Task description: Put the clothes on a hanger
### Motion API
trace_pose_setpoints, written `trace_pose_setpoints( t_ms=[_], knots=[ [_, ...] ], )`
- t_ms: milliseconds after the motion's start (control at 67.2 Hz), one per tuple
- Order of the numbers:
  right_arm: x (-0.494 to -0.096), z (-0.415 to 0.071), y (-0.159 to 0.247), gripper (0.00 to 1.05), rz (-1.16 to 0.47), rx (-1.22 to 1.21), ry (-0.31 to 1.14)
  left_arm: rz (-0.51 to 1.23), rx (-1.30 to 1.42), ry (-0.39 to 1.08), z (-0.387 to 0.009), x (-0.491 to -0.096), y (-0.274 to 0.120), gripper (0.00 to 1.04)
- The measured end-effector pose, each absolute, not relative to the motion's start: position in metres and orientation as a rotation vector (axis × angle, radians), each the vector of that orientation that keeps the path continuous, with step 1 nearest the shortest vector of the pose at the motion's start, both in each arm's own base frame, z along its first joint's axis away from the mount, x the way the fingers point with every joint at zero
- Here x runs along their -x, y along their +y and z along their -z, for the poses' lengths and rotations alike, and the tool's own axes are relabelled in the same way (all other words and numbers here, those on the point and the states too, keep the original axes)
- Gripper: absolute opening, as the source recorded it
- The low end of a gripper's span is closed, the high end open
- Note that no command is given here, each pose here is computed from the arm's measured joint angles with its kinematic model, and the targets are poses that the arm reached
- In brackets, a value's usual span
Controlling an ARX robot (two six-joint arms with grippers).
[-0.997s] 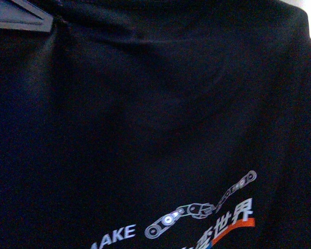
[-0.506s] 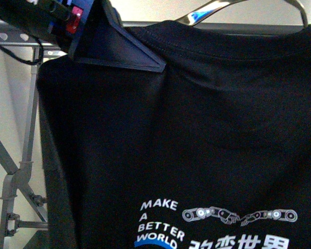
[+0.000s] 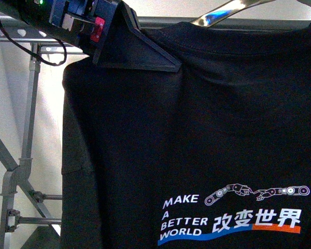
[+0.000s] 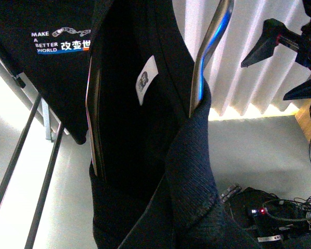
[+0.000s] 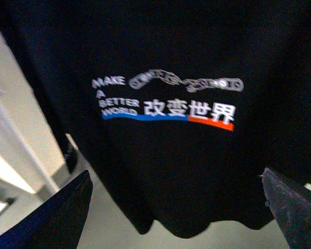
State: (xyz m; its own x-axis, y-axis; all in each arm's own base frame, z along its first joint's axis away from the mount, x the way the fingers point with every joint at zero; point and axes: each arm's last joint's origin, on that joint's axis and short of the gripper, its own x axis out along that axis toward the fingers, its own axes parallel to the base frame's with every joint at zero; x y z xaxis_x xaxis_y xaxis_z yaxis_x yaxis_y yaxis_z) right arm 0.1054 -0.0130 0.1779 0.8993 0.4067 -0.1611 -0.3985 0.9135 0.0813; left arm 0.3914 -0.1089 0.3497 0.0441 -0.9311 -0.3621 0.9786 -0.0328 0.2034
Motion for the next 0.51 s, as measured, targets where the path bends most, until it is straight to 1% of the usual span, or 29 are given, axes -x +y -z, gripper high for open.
trace_pose_setpoints(
  t_ms=[74, 104, 179, 283, 387, 476, 506],
  knots=[
    [-0.115, -0.211, -0.039, 0.97, -0.566, -0.06, 0.148, 1.543, -0.458, 0.127, -0.35, -0.391, -0.111, 0.04],
    [-0.121, -0.228, -0.052, 0.97, -0.616, -0.021, 0.114, 1.542, -0.458, 0.128, -0.35, -0.391, -0.11, 0.04],
    [-0.139, -0.261, -0.076, 0.97, -0.674, 0.062, 0.064, 1.535, -0.458, 0.132, -0.35, -0.391, -0.108, 0.04],
    [-0.172, -0.294, -0.101, 0.97, -0.699, 0.148, 0.068, 1.533, -0.461, 0.132, -0.35, -0.391, -0.108, 0.04],
    [-0.205, -0.319, -0.111, 0.97, -0.763, 0.301, 0.07, 1.533, -0.461, 0.131, -0.35, -0.391, -0.108, 0.04],
    [-0.227, -0.333, -0.109, 0.97, -0.836, 0.449, 0.073, 1.536, -0.461, 0.131, -0.35, -0.391, -0.109, 0.04],
    [-0.235, -0.336, -0.107, 0.97, -0.864, 0.544, 0.054, 1.537, -0.461, 0.13, -0.351, -0.391, -0.109, 0.04]
  ],
)
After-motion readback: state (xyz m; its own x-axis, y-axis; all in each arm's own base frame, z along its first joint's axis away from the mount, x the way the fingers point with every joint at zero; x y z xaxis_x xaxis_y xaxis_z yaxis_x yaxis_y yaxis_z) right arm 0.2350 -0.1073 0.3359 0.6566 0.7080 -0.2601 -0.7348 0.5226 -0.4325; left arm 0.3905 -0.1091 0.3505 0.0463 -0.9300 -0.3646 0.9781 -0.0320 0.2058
